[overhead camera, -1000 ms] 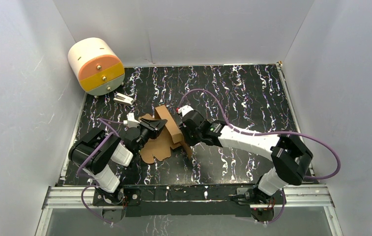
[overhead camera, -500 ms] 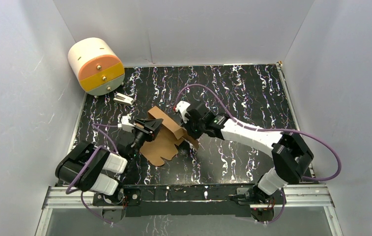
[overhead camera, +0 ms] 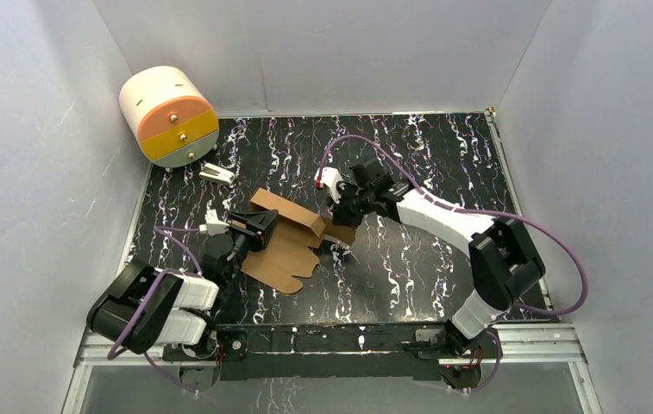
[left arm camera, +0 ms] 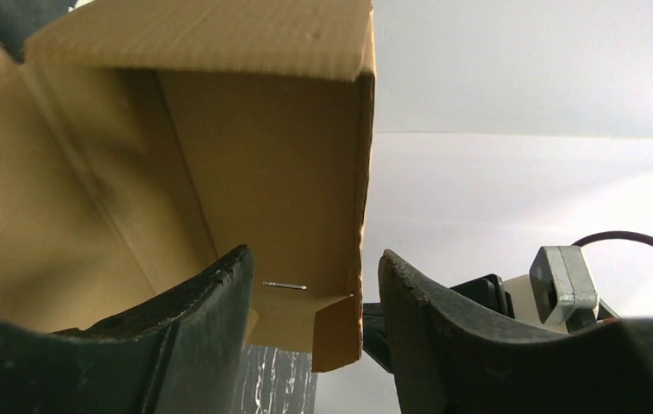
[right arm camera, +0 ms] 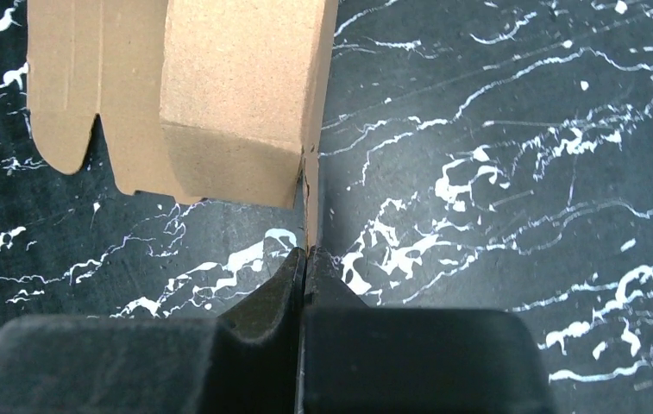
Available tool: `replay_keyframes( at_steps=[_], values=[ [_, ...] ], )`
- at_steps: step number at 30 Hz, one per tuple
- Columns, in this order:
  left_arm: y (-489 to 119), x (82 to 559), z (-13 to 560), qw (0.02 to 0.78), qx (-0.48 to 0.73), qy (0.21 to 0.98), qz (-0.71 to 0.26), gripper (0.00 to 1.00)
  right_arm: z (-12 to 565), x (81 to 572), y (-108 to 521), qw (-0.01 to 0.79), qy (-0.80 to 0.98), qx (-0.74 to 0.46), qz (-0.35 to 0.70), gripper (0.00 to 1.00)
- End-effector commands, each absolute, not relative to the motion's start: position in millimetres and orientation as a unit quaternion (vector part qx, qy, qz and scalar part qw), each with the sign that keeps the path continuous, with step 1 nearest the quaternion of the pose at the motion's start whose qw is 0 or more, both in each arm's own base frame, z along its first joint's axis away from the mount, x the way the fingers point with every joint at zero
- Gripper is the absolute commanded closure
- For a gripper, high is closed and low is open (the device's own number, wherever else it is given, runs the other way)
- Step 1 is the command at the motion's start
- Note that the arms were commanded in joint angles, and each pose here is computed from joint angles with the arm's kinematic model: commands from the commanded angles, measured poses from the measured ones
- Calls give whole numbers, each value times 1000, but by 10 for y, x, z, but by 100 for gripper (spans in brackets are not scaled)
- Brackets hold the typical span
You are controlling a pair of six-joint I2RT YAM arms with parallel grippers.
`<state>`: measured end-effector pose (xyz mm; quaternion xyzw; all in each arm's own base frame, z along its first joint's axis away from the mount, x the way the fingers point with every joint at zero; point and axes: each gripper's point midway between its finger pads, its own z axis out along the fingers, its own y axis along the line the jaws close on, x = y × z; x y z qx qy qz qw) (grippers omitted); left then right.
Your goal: Fold the paper box
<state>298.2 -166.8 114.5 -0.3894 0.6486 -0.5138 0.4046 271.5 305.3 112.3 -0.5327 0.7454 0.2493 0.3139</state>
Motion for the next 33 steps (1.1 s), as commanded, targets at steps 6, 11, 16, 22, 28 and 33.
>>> replay_keyframes(
  at_steps=[6, 11, 16, 22, 28, 33],
  values=[
    [-1589, 3181, 1341, 429, -403, 622, -517, 47, 1272, 2819, 3216, 319, 669, -600, 302, 95],
    [-1622, 3180, 1326, 419, -403, 624, -521, 51, 1253, 2851, 3207, 319, 667, -606, 293, 94],
    [-1643, 3168, 1306, 413, -401, 628, -523, 58, 1257, 2881, 3196, 318, 674, -604, 282, 93],
    [-1686, 3192, 1265, 403, -402, 634, -524, 75, 1221, 2886, 3220, 312, 680, -610, 260, 92],
    [-1689, 3165, 1252, 399, -402, 635, -526, 88, 1153, 3005, 3224, 308, 724, -573, 229, 93],
    [-1688, 3137, 1252, 397, -400, 636, -527, 91, 1115, 3086, 3253, 317, 772, -515, 195, 93]
  ],
)
